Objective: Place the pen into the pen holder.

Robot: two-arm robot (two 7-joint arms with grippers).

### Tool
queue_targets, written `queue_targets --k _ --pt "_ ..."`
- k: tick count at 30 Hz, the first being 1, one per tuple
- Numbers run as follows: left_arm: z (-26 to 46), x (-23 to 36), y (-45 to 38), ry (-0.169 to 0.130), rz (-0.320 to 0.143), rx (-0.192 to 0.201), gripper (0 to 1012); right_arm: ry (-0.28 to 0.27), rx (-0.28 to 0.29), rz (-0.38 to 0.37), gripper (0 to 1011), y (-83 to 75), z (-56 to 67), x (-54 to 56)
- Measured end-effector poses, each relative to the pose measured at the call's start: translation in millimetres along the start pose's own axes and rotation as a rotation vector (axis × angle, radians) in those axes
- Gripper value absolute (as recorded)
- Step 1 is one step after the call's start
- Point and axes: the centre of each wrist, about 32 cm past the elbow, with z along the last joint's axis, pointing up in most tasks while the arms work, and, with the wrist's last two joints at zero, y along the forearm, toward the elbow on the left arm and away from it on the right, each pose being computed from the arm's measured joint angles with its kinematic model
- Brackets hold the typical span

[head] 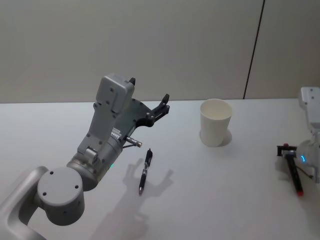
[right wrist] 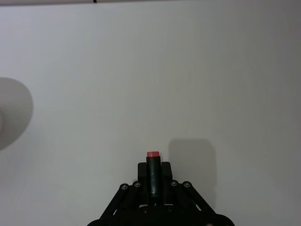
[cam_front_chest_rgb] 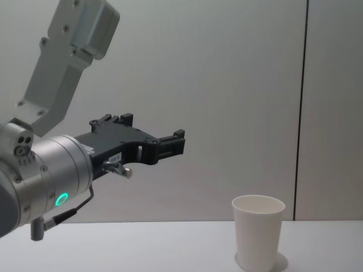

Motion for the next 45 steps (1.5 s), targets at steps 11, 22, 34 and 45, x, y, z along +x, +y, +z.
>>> queue_targets --k 11,22,34,45 --pt "0.0 0.0 0.0 0.0 0.0 0.0 1000 0.002 0.145 0.036 165 -15.0 4.3 -0.5" --pt "0.0 0.0 0.0 0.0 0.0 0.0 1000 -0.003 0.303 0.078 165 -29.1 7.7 -4.4" --pt "0.0 0.0 0.0 0.0 0.0 0.0 1000 -0.014 0.498 0.13 165 -37.2 11.2 -14.2" --pt "0.0 0.0 0.0 0.0 0.0 0.0 1000 -0.021 0.672 0.175 165 -34.1 16.0 -26.3"
